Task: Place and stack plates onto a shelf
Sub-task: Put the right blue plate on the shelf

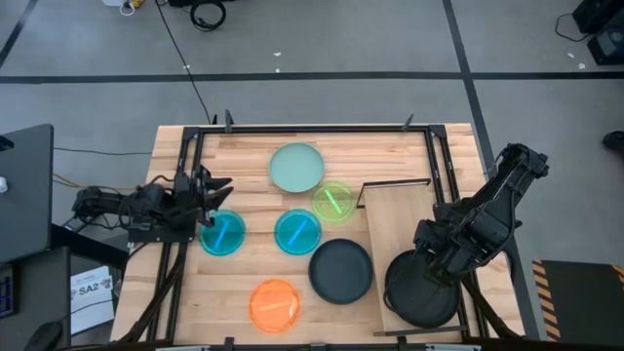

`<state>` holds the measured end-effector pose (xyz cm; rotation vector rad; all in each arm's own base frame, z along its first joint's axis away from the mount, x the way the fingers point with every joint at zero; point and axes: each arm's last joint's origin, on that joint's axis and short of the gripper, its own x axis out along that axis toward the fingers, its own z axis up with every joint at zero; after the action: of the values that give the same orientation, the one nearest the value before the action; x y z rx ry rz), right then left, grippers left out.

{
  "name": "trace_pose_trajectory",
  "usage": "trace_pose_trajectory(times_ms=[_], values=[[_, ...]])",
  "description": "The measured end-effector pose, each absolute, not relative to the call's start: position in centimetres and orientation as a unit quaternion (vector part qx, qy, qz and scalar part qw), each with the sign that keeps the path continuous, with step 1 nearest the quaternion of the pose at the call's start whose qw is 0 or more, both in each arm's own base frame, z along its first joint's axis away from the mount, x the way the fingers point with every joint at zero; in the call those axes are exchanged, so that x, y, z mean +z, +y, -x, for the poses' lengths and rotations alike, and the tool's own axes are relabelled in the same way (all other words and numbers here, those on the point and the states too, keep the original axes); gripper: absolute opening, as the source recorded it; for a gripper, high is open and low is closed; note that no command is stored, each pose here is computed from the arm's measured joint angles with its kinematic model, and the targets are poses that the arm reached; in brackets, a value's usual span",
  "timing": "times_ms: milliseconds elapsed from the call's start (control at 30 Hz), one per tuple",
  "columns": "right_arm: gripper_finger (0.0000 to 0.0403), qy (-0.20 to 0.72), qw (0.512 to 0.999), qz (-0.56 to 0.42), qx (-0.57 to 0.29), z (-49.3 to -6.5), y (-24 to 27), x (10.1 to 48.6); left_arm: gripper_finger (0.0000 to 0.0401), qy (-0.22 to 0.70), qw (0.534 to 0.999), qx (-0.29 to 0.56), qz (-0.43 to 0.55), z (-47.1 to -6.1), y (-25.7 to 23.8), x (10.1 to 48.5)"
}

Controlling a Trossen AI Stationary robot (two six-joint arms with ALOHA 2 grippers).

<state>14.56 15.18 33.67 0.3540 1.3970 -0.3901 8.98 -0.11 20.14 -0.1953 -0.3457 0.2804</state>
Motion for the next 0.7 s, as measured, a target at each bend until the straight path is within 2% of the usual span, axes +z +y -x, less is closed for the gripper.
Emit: trace_pose_trajectory(times_ms=[267,700], values=[[0.0181,0.594,0.772,-0.126,-0.19,-14.9,14.7,33.8,0.0137,-0.142,0.967,0.165,0.129,-10.3,-0.2,23.9],[0.0183,0.602,0.777,-0.081,-0.167,-15.7,13.9,33.8,0.0137,0.085,0.956,0.215,0.18,-17.5,-0.8,30.9]])
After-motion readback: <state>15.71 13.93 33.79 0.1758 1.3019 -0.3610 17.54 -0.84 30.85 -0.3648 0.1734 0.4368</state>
